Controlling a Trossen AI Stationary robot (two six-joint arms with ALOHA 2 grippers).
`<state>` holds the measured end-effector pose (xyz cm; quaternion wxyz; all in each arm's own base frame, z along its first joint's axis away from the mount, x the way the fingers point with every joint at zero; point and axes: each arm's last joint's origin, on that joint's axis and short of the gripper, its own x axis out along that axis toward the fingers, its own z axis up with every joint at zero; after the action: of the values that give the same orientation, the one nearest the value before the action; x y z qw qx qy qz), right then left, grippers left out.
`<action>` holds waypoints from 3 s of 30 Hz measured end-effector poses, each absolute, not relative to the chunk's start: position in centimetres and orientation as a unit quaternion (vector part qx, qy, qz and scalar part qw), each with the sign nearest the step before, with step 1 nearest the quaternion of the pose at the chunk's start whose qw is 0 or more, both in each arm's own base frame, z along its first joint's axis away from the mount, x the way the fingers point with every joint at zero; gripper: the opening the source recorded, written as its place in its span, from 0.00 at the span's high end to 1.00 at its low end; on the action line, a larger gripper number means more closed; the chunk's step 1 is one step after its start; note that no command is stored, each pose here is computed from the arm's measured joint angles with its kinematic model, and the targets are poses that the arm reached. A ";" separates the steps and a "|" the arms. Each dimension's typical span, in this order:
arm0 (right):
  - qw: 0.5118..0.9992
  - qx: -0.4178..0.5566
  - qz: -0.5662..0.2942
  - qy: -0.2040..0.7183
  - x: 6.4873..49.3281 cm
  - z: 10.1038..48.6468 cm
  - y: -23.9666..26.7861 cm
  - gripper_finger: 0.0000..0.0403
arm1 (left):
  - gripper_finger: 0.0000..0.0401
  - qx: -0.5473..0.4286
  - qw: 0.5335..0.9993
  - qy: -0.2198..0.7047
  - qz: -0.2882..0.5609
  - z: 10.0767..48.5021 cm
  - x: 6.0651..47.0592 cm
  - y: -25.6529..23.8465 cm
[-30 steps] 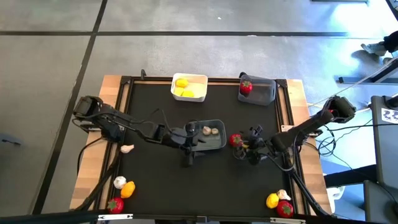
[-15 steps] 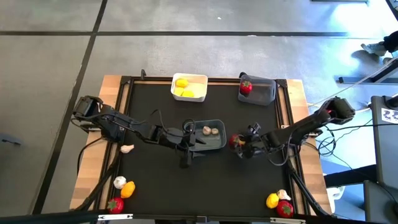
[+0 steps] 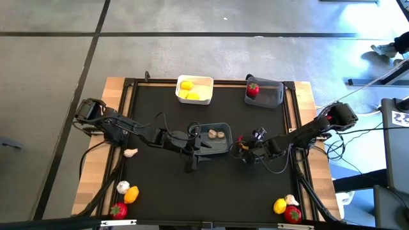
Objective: Sort produce into baskets
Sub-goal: Put the red tomato into the black bin
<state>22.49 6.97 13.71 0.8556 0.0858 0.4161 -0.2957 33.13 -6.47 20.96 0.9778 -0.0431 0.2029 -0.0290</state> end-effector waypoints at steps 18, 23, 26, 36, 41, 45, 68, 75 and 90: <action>0.862 0.100 -0.285 0.407 20.7 16.6 6.3 0.32 | 0.36 -0.044 0.978 0.203 -0.029 21.0 33.1 -6.5; 0.875 0.109 -0.305 0.360 19.1 19.1 5.4 0.33 | 0.36 -0.044 0.978 0.203 -0.029 21.0 33.1 -6.5; 0.881 0.134 -0.314 0.326 18.4 20.7 4.4 0.32 | 0.36 -0.044 0.978 0.203 -0.029 20.9 33.1 -6.5; 0.880 0.159 -0.372 0.250 16.6 23.8 0.1 0.31 | 0.36 -0.042 0.978 0.203 -0.029 21.0 33.1 -6.5; 0.876 0.155 -0.391 0.235 17.0 24.4 -2.3 0.31 | 0.36 -0.042 0.978 0.203 -0.029 21.0 33.1 -6.5; 0.862 0.151 -0.424 0.232 17.1 24.5 -4.3 0.31 | 0.36 -0.042 0.978 0.203 -0.029 21.0 33.1 -6.5; 0.796 0.218 -0.496 0.269 17.7 20.0 -15.8 0.31 | 0.36 -0.035 0.975 0.215 -0.032 20.7 33.0 -6.5; 0.778 0.247 -0.491 0.304 17.6 17.8 -17.3 0.31 | 0.36 -0.036 0.975 0.216 -0.032 20.7 33.0 -6.5; 0.767 0.258 -0.484 0.333 18.2 16.1 -17.6 0.20 | 0.36 -0.035 0.975 0.216 -0.032 20.7 33.0 -6.5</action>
<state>18.16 -17.62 16.07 0.7670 0.2577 0.3330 -0.4841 33.04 -6.46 20.71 0.9753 -0.0347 0.2158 -0.0318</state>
